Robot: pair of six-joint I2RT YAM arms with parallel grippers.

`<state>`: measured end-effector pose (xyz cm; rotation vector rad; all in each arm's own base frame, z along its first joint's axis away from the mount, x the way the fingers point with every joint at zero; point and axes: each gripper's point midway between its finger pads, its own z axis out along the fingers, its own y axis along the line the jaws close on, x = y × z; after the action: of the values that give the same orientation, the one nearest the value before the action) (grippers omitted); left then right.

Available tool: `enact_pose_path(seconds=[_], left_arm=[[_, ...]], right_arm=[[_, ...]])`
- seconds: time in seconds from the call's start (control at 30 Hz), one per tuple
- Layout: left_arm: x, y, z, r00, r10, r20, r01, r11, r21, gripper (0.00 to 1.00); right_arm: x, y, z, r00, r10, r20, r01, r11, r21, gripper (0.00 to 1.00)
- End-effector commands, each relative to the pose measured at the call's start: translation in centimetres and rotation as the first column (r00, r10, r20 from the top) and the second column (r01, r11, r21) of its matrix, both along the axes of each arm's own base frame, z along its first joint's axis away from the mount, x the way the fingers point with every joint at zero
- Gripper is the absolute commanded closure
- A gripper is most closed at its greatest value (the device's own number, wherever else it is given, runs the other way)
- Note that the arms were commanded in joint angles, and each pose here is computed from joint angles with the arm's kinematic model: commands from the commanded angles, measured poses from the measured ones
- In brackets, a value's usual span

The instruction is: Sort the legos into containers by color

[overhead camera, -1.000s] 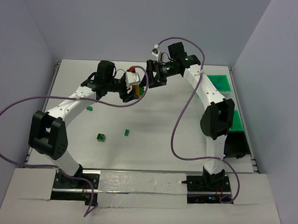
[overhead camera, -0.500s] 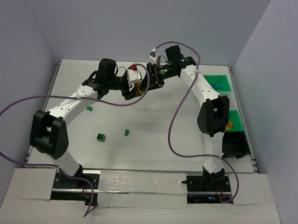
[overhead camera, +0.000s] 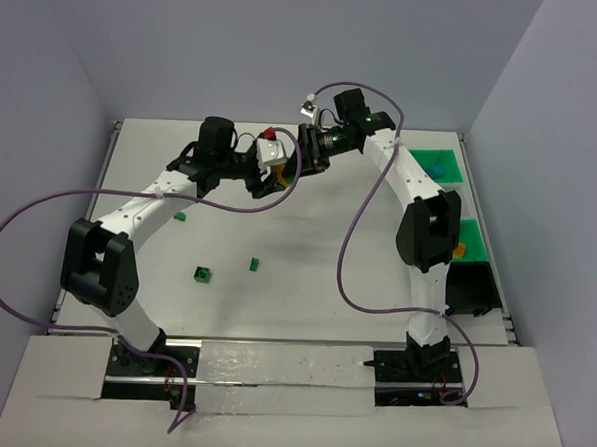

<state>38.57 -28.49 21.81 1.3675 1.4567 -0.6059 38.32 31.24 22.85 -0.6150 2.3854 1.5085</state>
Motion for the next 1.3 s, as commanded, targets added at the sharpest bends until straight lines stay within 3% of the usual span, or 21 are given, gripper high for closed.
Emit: enact_pose_path(seconds=[0.0, 0.3, 0.93, 1.27], left_arm=[[0.2, -0.2, 0.6, 1.0, -0.004, 0.025, 0.005, 1.0, -0.013, 0.75], [0.2, 0.0, 0.1, 1.0, 0.004, 0.015, -0.004, 1.0, -0.009, 0.85], [0.3, 0.4, -1.5, 0.999, 0.028, -0.024, -0.027, 0.999, 0.027, 0.9], [0.8, 0.1, -1.0, 0.999, 0.035, -0.024, -0.034, 0.999, 0.013, 0.92]], right_arm=[[-0.4, -0.3, 3.7, 0.997, 0.029, 0.071, -0.035, 0.996, 0.088, 0.75], [-0.5, -1.5, 3.4, 0.999, 0.005, 0.054, -0.01, 0.997, 0.081, 0.78], [0.0, -4.5, 3.8, 0.992, -0.064, 0.113, 0.062, 0.998, 0.023, 0.78], [2.1, -12.2, 3.9, 0.953, -0.211, 0.217, 0.233, 0.969, -0.083, 0.79]])
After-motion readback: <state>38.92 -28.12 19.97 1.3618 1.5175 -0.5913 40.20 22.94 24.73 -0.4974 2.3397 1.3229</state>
